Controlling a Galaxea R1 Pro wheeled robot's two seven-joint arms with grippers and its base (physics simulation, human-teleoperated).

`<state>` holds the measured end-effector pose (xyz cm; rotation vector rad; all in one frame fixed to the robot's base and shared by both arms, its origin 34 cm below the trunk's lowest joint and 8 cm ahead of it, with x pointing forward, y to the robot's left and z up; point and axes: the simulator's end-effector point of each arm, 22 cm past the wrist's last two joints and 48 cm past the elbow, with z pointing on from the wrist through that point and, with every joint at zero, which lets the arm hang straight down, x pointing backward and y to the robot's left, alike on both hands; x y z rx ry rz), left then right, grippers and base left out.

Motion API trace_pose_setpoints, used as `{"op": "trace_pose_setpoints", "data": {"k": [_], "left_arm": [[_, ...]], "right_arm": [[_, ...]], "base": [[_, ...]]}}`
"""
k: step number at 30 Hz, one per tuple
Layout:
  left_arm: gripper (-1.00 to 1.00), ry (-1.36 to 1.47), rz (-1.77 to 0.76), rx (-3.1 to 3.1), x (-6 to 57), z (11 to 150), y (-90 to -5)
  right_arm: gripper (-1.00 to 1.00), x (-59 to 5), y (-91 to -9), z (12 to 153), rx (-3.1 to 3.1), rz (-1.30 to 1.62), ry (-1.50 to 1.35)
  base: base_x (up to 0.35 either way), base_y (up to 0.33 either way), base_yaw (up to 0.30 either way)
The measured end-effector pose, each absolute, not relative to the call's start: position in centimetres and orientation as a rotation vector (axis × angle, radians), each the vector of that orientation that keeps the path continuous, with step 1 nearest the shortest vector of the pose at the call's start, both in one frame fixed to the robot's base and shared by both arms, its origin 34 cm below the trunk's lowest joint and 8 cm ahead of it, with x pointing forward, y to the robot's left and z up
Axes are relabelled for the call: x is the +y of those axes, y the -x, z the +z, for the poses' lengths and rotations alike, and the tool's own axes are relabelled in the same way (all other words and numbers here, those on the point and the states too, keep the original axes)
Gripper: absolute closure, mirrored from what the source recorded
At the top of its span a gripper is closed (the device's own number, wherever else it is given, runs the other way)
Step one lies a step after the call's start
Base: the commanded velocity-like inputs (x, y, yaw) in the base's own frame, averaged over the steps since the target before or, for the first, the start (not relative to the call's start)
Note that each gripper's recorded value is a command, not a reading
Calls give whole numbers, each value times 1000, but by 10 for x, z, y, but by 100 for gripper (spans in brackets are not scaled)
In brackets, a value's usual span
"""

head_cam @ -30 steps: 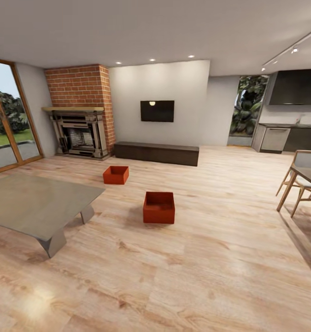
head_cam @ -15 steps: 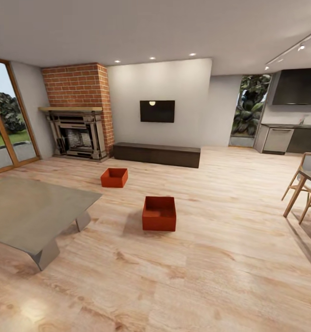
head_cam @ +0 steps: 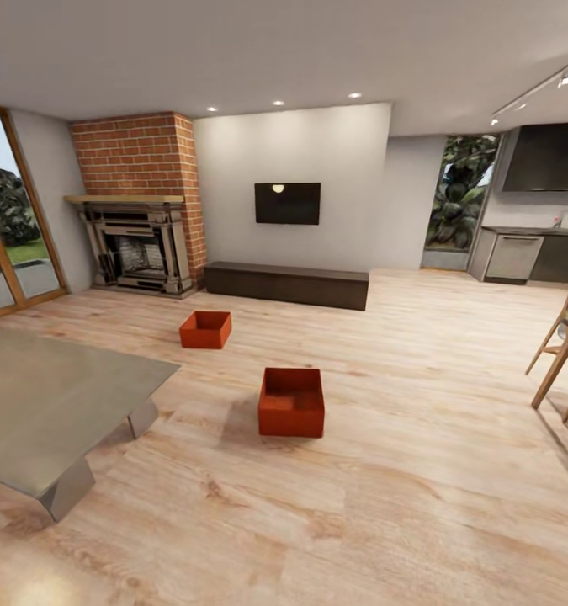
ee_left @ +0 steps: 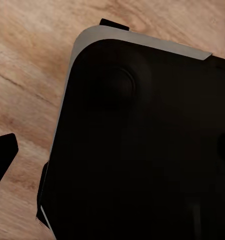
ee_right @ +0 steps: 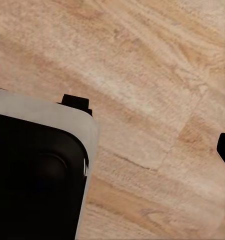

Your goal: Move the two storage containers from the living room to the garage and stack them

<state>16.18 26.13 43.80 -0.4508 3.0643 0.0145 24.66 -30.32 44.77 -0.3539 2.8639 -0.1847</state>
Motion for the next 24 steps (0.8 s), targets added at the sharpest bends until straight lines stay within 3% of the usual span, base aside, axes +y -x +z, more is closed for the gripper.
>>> {"op": "trace_pose_setpoints", "data": {"k": [24], "left_arm": [[-100, 445, 15, 3056, 261, 438, -164]], "right_arm": [[-100, -305, -247, 448, 2864, -188, 354]], "base": [[325, 0, 0]]}}
